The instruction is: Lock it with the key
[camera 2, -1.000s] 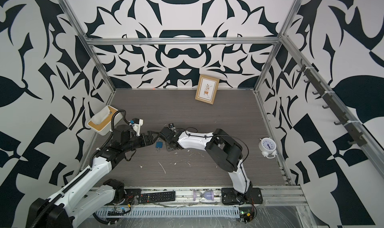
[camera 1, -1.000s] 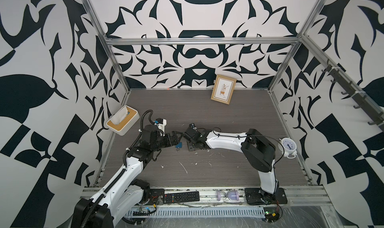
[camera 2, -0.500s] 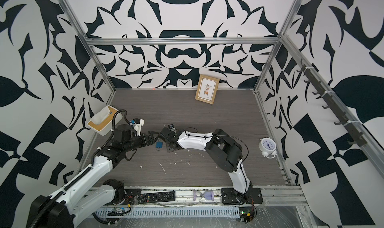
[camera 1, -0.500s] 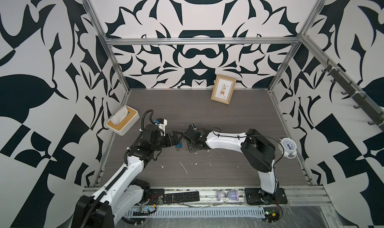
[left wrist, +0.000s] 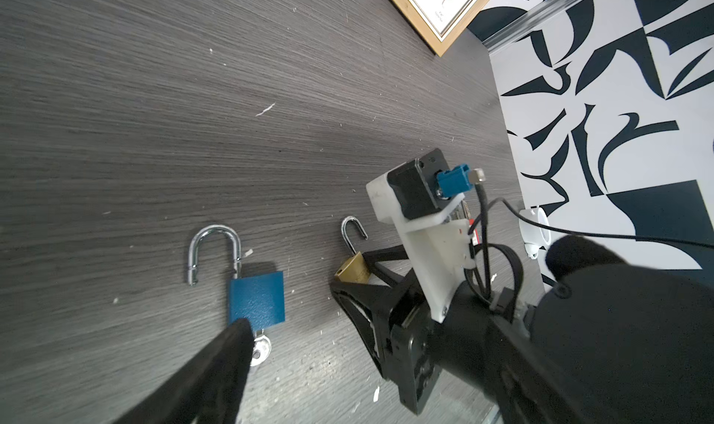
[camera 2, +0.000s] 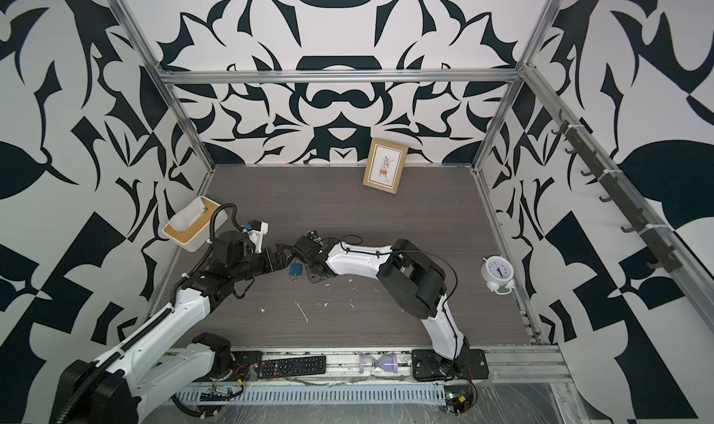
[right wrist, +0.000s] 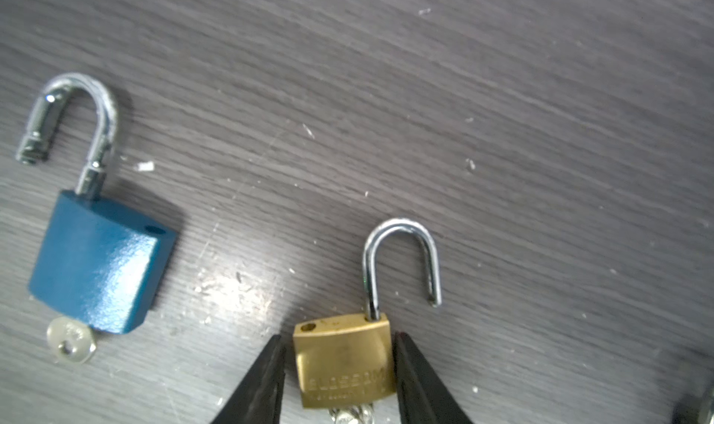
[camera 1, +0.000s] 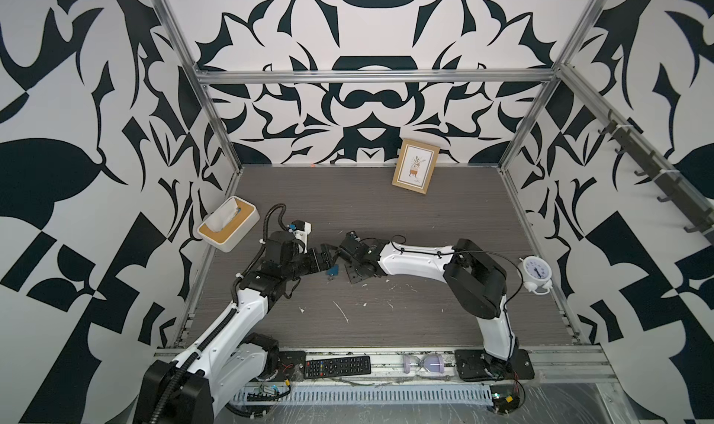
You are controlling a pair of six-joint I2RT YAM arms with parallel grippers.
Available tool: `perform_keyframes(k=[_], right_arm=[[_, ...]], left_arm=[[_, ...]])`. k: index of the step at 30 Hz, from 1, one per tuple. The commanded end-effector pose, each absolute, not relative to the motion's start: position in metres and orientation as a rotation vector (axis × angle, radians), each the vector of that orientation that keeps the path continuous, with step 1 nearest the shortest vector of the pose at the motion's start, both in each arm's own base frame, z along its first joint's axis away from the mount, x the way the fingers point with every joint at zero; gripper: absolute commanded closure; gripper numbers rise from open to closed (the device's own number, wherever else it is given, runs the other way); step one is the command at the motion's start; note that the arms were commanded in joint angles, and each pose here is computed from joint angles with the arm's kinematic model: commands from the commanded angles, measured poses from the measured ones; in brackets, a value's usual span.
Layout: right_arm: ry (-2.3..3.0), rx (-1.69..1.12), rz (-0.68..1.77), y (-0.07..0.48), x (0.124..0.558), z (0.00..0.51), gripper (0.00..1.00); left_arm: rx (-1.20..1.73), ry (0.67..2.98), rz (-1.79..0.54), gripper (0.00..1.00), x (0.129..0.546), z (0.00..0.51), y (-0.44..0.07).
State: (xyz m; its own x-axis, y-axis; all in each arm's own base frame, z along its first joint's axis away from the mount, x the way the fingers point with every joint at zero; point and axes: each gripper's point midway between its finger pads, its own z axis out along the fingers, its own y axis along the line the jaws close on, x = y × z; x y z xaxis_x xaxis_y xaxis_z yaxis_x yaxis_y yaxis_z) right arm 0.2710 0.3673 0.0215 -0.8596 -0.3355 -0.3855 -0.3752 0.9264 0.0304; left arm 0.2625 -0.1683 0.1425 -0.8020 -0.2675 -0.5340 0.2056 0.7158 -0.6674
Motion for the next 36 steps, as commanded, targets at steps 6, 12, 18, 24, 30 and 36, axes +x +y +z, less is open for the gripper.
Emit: perform_keyframes(k=[6, 12, 18, 24, 30, 36], right_arm=[[2.773, -0.594, 0.026, 0.349, 0.256, -0.004, 0.57], [2.763, -0.615, 0.006, 0.342, 0.255, -0.002, 0.6], [2.716, -0.682, 0.04, 0.341, 0.255, 0.005, 0.62], [2.643, -0.766, 0.047, 0.33, 0.263, 0.02, 0.65], [2.543, -0.848, 0.159, 0.324, 0.267, 0.049, 0.71], [2.413, -0.962, 0.26, 0.327, 0.262, 0.081, 0.72]], left_arm=[[-0.042, 2.298, -1.01, 0.06, 0.262, 0.137, -0.17], [-0.046, 2.3, -1.014, 0.07, 0.263, 0.136, -0.17], [-0.049, 2.319, -1.035, 0.09, 0.264, 0.132, -0.174], [-0.073, 2.383, -1.022, 0.11, 0.271, 0.119, -0.176], [-0.082, 2.467, -1.019, 0.14, 0.279, 0.105, -0.181], [-0.049, 2.469, -1.162, 0.2, 0.289, 0.104, -0.203]])
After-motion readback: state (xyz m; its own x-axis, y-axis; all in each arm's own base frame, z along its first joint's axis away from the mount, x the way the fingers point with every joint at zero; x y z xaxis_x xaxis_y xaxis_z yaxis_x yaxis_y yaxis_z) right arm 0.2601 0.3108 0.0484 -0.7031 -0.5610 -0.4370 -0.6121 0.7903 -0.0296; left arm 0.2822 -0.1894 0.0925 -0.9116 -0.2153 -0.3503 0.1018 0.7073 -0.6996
